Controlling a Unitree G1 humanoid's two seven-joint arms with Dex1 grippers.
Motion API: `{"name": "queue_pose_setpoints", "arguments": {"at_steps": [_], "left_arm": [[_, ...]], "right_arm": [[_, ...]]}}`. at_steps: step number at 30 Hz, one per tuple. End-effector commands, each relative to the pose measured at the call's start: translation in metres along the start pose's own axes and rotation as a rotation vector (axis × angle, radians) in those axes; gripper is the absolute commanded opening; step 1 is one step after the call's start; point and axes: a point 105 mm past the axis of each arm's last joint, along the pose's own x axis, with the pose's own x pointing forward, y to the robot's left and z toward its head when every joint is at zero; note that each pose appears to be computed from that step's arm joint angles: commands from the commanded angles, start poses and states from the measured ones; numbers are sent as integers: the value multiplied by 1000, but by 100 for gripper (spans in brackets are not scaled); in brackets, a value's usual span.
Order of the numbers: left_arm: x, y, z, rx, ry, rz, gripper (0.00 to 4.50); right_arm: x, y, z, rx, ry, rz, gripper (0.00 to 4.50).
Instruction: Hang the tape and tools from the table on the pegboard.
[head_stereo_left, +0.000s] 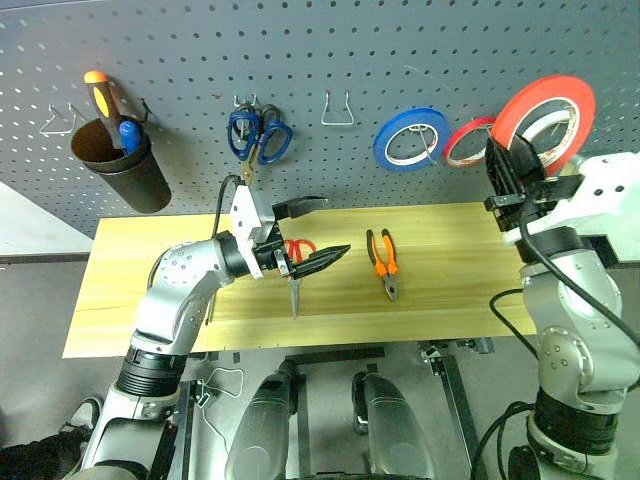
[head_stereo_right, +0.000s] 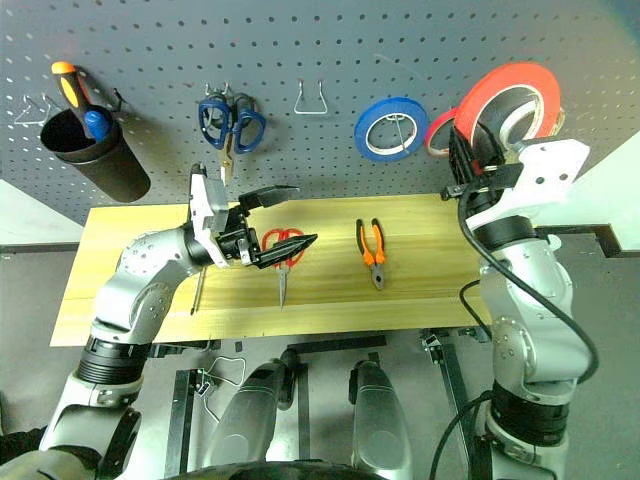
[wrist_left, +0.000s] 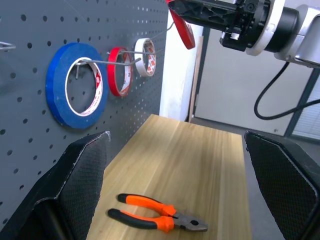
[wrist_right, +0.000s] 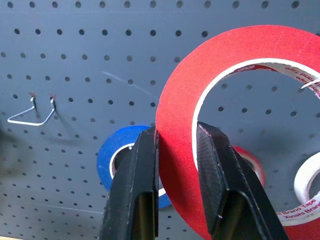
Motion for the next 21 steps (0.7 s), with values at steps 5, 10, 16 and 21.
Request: {"name": "queue_pose_setpoints", "arguments": {"at_steps": [5,10,16,21], "left_arm": [[1,-3,10,29,-28,-8,450],[2,-1,14,37,-39,-5,450],[4,1,20,50,-55,-1,450],[5,1,21,54,-59,-2,450]], "right_arm": [[-2,2,-8,27,-10,-11,69],[4,2,-23,49,14,4,69],[12,-7,-42,57,35,8,69],[24,-19,-59,56,54,6,69]]}}
